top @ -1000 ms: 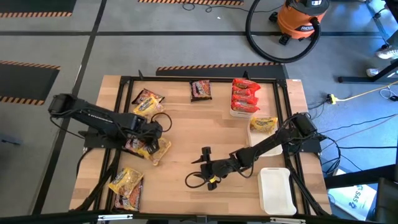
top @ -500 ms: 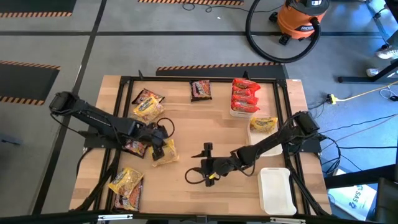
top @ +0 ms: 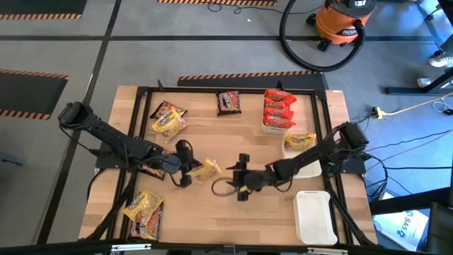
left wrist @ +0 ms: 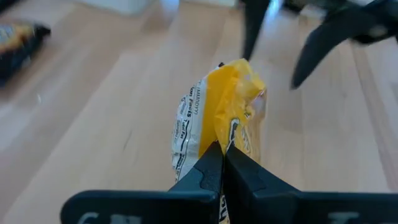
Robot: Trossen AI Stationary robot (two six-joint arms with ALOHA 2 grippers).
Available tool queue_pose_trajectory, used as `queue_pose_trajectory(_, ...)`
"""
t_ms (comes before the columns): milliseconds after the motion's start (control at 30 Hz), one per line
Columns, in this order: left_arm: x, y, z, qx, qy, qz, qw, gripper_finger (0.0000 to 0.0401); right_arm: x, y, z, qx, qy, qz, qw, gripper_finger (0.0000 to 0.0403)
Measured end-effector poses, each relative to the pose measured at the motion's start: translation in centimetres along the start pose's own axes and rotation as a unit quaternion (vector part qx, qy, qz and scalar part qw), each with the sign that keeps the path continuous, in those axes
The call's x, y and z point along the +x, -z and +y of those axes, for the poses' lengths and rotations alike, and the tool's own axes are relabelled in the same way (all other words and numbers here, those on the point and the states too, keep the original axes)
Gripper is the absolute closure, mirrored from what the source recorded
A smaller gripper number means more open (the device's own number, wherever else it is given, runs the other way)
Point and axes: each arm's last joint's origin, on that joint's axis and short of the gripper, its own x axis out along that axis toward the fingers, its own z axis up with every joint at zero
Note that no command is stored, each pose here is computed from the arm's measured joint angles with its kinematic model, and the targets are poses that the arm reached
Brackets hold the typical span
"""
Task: Sort Maruchan noodles
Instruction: Put the yellow noodle pack into the middle white bin
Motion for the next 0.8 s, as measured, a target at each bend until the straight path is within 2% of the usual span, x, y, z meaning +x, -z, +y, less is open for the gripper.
queue_pose_trajectory(200, 0.1, -0.6, -0.7, 0.015, -0.001, -0.050, 0.999, 0.0401, 0.1, 3.0, -2.8, 0.127, -0.069, -0.087, 0.986, 0.0178)
queue_pose_trajectory(333, 0.5, -0.9, -1.0, 0.021, 0.003, -0.068, 0.997, 0.0401, -0.2, 3.8, -3.1, 0.171, -0.081, -0.132, 0.973, 0.0178)
queue_pose_trajectory(567, 1.6, -0.5, -1.4, 0.025, -0.001, -0.069, 0.997, 0.0401, 0.9, 3.8, -2.5, 0.174, -0.113, -0.140, 0.968, 0.0166)
queue_pose_trajectory(800, 1.8, -0.3, -1.4, 0.028, -0.016, -0.068, 0.997, 0.0401, 1.9, 3.6, -2.1, 0.176, -0.127, -0.114, 0.969, 0.0090)
